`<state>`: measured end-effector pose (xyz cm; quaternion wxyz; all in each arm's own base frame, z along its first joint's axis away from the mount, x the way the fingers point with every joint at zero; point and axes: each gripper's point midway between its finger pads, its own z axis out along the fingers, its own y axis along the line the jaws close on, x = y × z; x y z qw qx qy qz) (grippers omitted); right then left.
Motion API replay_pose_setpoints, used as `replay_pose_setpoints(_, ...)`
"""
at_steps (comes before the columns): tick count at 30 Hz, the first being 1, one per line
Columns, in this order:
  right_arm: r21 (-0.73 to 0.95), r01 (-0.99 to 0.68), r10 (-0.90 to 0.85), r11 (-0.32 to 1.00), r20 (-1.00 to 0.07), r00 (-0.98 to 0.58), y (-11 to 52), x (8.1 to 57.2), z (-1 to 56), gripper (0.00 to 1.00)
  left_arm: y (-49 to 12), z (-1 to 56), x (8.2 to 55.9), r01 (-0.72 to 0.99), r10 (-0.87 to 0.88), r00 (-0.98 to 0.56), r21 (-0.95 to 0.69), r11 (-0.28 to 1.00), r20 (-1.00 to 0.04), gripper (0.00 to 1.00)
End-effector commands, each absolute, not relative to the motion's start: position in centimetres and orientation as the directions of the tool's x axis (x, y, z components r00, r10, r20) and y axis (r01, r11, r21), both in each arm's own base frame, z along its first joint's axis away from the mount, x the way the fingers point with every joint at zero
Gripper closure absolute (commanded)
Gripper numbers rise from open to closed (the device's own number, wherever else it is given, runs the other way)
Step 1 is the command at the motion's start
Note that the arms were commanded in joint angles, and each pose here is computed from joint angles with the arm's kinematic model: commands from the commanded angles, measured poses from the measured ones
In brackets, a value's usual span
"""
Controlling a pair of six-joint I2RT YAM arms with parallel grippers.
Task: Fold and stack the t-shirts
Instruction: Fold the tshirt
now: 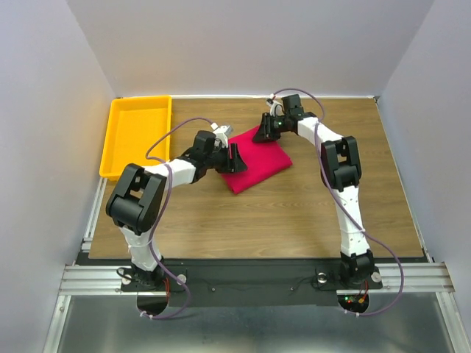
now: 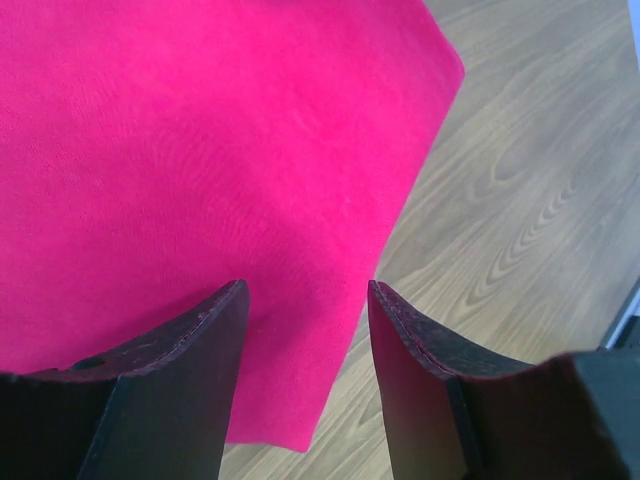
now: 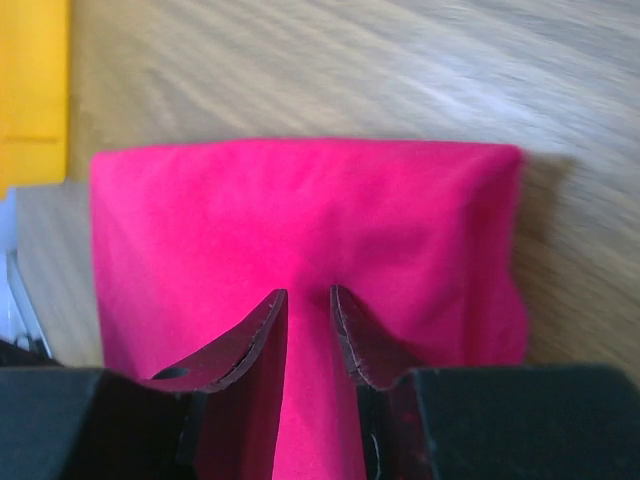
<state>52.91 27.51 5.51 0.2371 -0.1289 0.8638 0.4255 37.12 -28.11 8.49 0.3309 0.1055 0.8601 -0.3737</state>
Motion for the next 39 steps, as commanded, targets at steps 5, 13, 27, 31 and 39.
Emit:
replay_pose_setpoints(5,0.607,-0.333,0.108,0.721,-0.574,-0.811,25.9,57.5,6.4,0.71,-28.6,6.3,36.1,0.406,-0.073,-0.798,-0.622,0.669,-0.598,0.39)
replay_pose_setpoints(13,0.549,-0.312,0.130,0.775,-0.622,-0.772,23.7,59.4,6.9,0.70,-27.6,3.5,35.5,0.339,-0.053,-0.842,-0.602,0.723,-0.537,0.41)
replay_pose_setpoints(27,0.202,-0.369,-0.033,0.907,-0.840,-0.542,17.6,60.5,16.2,0.68,-26.8,15.1,40.0,0.494,-0.054,-0.599,-0.422,0.760,-0.799,0.35)
replay_pose_setpoints(31,0.191,-0.585,-0.170,0.788,-0.846,-0.506,19.0,55.1,17.5,0.63,-25.1,18.0,41.4,0.485,-0.071,-0.528,-0.369,0.793,-0.846,0.34)
replay_pose_setpoints(39,0.490,-0.706,-0.218,0.511,-0.721,-0.658,22.0,44.2,12.4,0.69,-24.1,15.9,44.1,0.451,-0.143,-0.588,-0.470,0.759,-0.796,0.34)
